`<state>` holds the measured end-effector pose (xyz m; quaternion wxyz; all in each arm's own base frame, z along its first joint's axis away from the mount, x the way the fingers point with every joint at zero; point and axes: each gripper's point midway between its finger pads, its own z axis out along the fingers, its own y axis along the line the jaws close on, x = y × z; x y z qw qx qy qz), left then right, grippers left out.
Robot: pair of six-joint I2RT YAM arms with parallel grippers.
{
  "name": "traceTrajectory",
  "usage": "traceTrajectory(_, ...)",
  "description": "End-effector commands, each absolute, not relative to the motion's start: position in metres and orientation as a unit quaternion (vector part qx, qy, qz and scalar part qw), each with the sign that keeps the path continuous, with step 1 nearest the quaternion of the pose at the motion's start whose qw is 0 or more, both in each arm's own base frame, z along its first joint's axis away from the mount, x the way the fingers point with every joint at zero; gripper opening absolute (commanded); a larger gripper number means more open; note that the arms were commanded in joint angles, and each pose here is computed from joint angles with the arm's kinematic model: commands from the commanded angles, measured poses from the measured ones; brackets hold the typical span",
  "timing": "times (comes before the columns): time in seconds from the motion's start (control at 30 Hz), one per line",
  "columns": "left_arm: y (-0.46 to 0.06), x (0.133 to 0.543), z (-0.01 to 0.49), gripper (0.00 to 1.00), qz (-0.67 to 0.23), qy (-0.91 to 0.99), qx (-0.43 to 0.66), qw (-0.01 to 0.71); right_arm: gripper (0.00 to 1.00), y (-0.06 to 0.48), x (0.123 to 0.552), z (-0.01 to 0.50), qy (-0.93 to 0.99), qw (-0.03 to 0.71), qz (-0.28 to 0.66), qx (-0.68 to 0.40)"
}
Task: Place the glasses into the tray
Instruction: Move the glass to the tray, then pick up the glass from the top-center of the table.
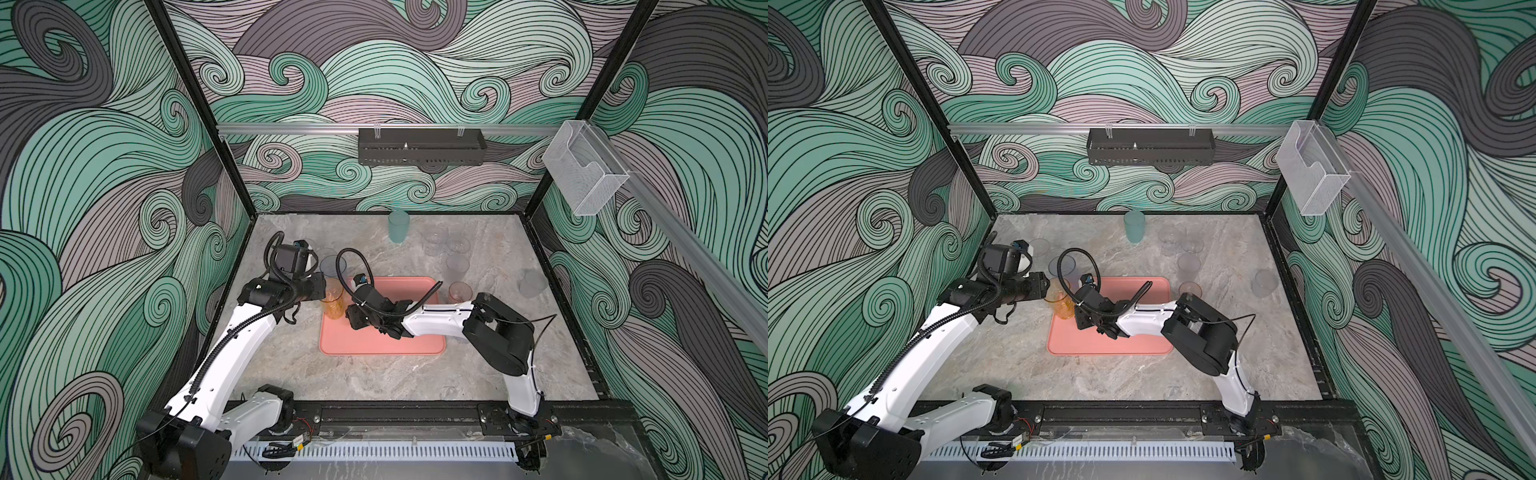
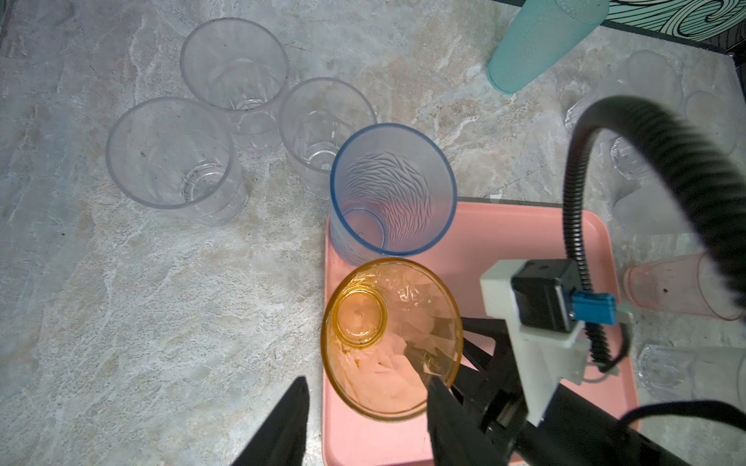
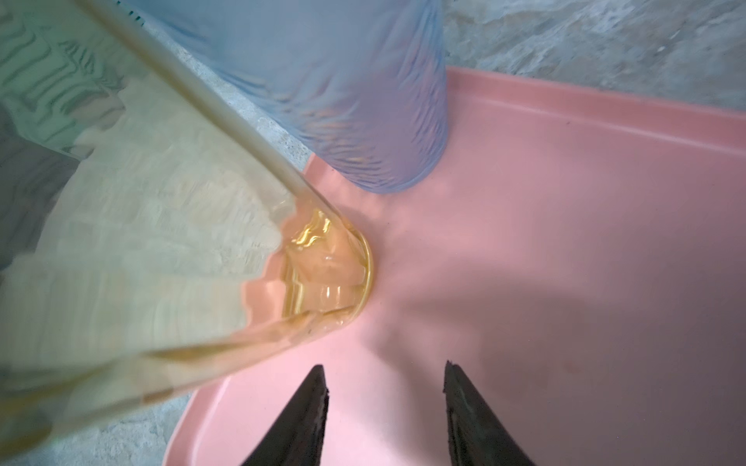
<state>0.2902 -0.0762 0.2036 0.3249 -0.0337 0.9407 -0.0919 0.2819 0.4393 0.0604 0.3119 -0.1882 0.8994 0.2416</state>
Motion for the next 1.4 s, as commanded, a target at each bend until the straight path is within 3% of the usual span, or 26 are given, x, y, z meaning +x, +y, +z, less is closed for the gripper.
traceTrajectory(0.0,-0.086,0.295,0.223,0.51,-0.12,0.929,-0.028,0.349,0.49,0.417,0.289,0.096,0.891,0.342,0.226,-0.195)
traceTrajectory(0.3,-0.132,0.32,0.251,0.51,-0.138,0.907,0.051,0.394,0.49,0.342,0.325,0.139,0.916,0.296,0.149,-0.225)
traceTrajectory(0.7,-0.22,0.37,0.258,0.51,-0.177,0.877,0.14,0.424,0.46,0.244,0.429,0.197,0.947,0.28,0.155,-0.031)
traceTrajectory(1.13,-0.259,0.4,0.174,0.51,-0.157,0.916,0.155,0.334,0.45,0.236,0.549,0.178,0.941,0.295,0.16,0.035)
traceTrajectory(1.37,-0.26,0.403,0.148,0.51,-0.144,0.925,0.162,0.312,0.46,0.244,0.584,0.145,0.941,0.294,0.161,0.037)
